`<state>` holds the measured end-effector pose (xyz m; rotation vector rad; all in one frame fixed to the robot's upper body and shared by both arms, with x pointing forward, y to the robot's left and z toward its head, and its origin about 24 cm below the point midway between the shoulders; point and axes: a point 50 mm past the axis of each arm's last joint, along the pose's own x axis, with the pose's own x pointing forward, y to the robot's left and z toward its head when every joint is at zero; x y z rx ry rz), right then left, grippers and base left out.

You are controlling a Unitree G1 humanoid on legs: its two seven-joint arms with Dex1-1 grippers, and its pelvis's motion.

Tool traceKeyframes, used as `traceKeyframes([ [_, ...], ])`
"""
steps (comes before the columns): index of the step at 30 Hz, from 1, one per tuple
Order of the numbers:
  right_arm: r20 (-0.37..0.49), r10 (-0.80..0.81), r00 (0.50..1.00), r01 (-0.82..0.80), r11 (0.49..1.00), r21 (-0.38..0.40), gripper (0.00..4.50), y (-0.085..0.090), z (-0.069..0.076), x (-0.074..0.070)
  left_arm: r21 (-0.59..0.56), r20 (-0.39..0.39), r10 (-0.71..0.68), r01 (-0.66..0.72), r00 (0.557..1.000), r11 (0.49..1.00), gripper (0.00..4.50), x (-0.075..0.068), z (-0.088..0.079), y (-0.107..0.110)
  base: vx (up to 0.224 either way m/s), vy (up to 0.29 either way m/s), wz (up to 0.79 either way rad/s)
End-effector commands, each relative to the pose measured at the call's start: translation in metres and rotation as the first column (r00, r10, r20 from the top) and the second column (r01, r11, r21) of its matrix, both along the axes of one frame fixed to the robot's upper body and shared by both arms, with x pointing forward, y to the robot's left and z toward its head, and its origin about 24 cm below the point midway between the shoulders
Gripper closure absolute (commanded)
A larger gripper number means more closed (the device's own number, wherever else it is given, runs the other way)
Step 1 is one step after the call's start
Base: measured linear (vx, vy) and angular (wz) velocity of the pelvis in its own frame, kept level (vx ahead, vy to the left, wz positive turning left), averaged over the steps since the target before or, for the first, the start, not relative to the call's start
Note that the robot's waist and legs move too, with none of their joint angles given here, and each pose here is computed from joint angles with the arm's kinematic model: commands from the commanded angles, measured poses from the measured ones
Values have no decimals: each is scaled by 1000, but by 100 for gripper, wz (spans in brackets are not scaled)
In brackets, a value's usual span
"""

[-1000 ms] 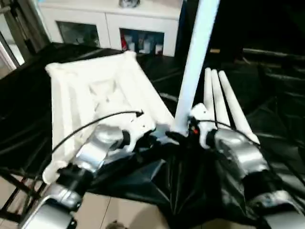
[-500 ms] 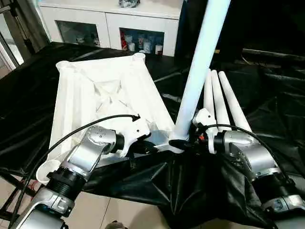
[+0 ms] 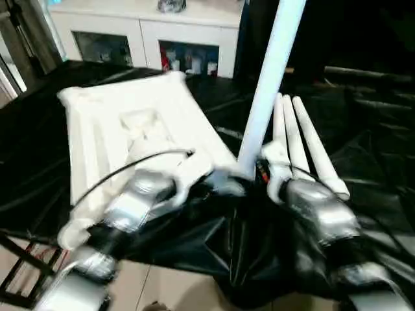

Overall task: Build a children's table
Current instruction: Rotate leg to tighten

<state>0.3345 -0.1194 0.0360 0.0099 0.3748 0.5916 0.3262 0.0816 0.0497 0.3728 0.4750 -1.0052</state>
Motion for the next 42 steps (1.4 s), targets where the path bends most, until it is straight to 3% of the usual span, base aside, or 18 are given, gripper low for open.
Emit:
traceKeyframes([
  [1,-104,-70,992,70,998,-8,176,9,-17,-3,-57,57,71,-68,996,996,450,10,14,-15,0,0,0],
  [3,-129,-143,981,147,989,23,176,27,-19,1,-88,58,122,-116,991,989,450,14,18,-35,0,0,0],
  [5,-124,-145,982,151,988,40,176,32,-17,3,-93,68,108,-102,992,990,450,13,19,-41,0,0,0],
  [6,-117,-127,985,138,986,95,176,39,-13,5,-86,87,82,-75,993,993,450,13,20,-46,0,0,0],
  [9,-112,-111,987,125,984,125,106,40,-10,6,-84,96,61,-53,993,995,450,12,20,-47,0,0,0],
  [10,-112,-111,987,125,984,125,106,40,-10,6,-84,96,61,-53,993,995,450,12,20,-47,0,0,0],
  [17,-33,-15,999,16,999,49,92,31,-3,6,-86,107,2,8,994,996,450,11,21,-39,0,0,0],
  [18,0,90,996,-90,996,18,92,24,1,2,-84,105,-48,57,993,995,450,7,20,-31,0,0,0],
  [21,25,250,968,-249,968,-33,92,10,6,-6,-93,108,-143,153,984,984,450,-1,20,-19,0,0,0],
  [24,32,299,954,-297,954,-45,92,2,9,-10,-97,91,-183,191,979,977,450,-5,20,-14,0,0,0],
  [28,37,414,910,-411,909,-66,92,-22,18,-18,-73,51,-292,295,955,953,450,-18,19,1,0,0,0],
  [38,12,524,852,-523,851,-45,92,-28,21,-32,-82,10,-359,359,933,930,450,-30,18,12,0,0,0],
  [39,4,529,848,-529,848,-41,120,-28,20,-33,-82,7,-360,359,933,930,450,-30,18,12,0,0,0],
  [42,-5,539,843,-538,842,-36,140,-28,18,-34,-80,4,-361,361,932,929,450,-31,17,13,0,0,0],
])
